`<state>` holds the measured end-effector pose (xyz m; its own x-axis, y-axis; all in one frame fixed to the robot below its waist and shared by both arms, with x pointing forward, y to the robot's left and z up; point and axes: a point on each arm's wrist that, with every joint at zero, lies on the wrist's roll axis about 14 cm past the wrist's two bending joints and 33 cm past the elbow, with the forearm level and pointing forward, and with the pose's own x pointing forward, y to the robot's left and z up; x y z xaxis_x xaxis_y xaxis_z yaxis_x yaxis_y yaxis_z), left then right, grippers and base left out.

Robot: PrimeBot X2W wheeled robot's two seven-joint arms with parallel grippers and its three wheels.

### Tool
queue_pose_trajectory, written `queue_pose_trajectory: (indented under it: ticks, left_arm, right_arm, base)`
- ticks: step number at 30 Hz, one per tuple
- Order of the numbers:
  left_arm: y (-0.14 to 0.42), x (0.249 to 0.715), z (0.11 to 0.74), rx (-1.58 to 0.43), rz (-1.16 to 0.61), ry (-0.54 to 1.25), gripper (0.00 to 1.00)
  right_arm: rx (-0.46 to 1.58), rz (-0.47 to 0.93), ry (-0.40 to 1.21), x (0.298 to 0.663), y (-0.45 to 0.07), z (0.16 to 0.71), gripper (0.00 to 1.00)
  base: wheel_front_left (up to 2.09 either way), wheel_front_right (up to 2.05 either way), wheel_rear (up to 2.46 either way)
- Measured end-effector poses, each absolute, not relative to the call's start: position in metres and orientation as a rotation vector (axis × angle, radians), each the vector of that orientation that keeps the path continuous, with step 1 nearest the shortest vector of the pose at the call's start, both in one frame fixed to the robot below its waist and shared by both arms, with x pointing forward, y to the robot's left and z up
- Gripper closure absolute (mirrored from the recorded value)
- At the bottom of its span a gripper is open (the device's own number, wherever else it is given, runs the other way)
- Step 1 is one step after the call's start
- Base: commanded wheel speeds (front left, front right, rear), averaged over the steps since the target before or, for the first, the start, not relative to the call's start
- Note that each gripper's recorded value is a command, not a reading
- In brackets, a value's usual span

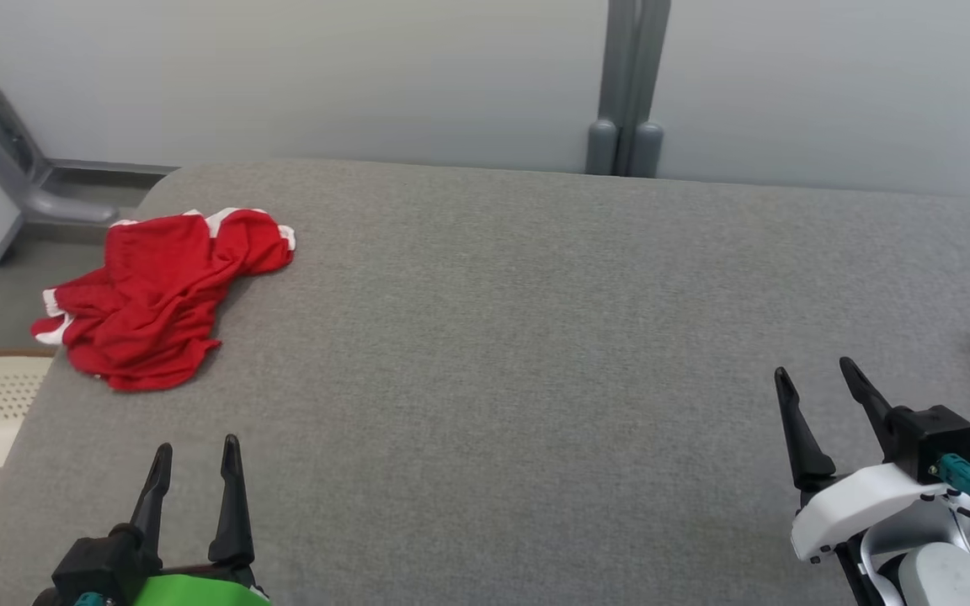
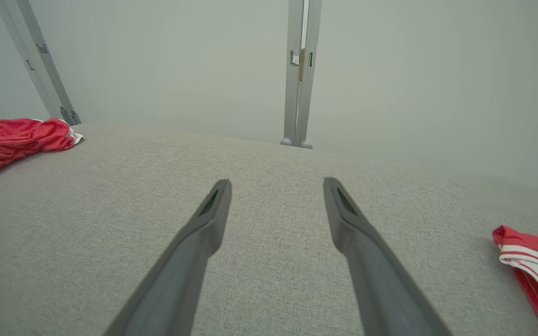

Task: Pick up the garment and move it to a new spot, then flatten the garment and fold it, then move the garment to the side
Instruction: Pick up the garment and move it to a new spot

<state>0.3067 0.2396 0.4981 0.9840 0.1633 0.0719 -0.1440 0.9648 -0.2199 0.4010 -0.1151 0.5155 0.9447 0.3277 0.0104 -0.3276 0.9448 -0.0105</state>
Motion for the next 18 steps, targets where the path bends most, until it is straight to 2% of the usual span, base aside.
queue_pose_trajectory:
  ticks: [18]
  left_arm:
    - [0.316, 0.217, 0.495, -0.197, 0.474, -0.116, 0.00]
  right_arm:
    - [0.004, 0.692, -0.007, 0.407, 0.017, 0.514, 0.00]
  base:
    - [0.00, 0.00, 0.00]
